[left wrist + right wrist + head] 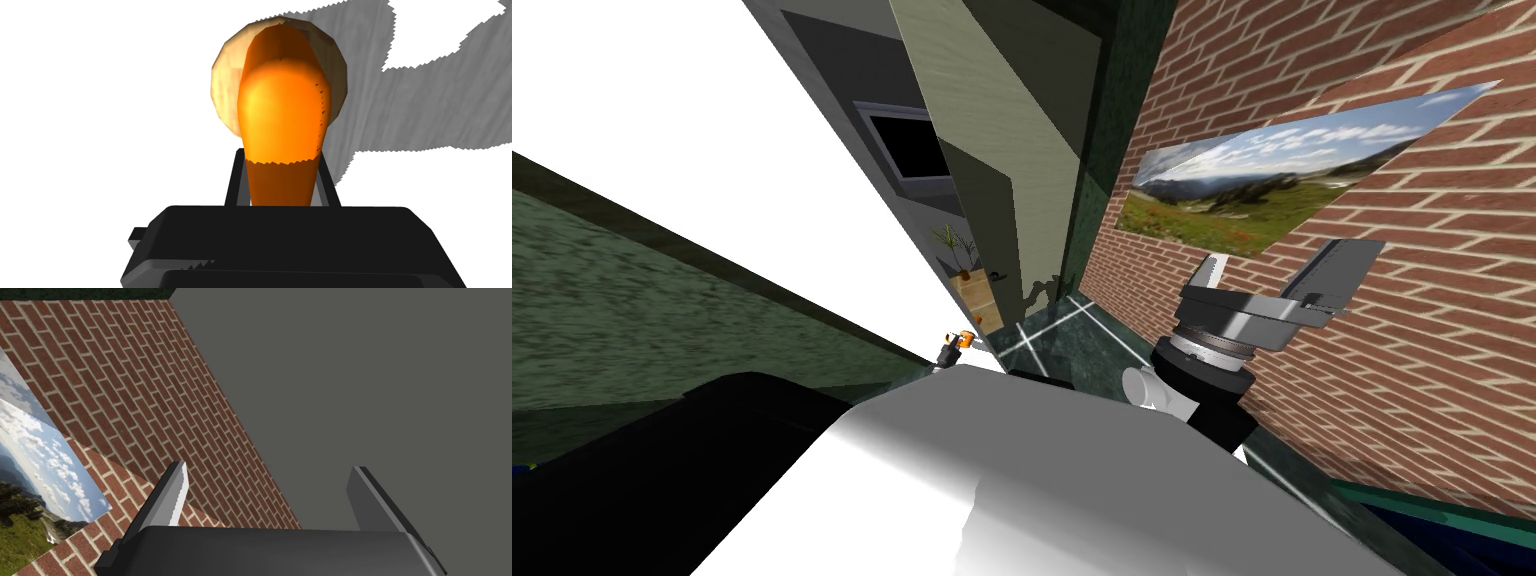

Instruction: Pull the door open

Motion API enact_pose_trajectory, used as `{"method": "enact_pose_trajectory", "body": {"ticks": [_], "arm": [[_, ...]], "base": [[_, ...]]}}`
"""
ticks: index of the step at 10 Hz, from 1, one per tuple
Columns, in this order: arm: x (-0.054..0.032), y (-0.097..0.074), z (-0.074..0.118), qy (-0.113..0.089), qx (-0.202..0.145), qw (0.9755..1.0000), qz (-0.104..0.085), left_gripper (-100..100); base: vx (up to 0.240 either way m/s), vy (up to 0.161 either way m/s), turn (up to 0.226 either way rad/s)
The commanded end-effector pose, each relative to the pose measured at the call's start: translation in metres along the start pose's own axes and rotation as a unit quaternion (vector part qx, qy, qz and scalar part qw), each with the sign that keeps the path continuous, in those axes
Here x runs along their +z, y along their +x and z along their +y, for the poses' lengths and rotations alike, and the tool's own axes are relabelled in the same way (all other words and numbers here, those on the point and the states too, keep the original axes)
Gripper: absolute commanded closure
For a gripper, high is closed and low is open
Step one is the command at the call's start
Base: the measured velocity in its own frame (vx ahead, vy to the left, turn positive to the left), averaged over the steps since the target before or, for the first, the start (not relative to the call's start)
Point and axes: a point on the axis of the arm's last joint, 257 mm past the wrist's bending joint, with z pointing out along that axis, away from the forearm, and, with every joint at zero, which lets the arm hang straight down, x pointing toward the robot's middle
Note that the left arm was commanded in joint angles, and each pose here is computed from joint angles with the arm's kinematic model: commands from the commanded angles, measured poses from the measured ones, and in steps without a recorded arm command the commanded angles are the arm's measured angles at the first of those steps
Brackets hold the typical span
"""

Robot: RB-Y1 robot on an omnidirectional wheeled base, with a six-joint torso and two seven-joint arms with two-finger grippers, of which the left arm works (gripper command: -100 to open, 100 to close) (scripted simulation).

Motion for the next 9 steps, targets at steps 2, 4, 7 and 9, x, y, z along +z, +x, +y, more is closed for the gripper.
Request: {"method": "enact_pose_trajectory", "body": {"ticks": [2,4,7,9], "arm": [[0.0165,0.011,0.004,-0.002,-0.005,1.0,0.007,100],[0.028,0.014,0.005,-0.002,-0.006,0.9999,0.01,100],[0.0403,0.018,0.006,-0.001,-0.007,0.9999,0.013,100],[0.0572,0.023,0.006,-0.001,-0.007,0.9998,0.017,100]], "base": [[-0.204,0.017,-0.059],[-0.159,0.023,-0.052],[-0.155,0.032,-0.061],[-0.118,0.026,-0.063]]}}
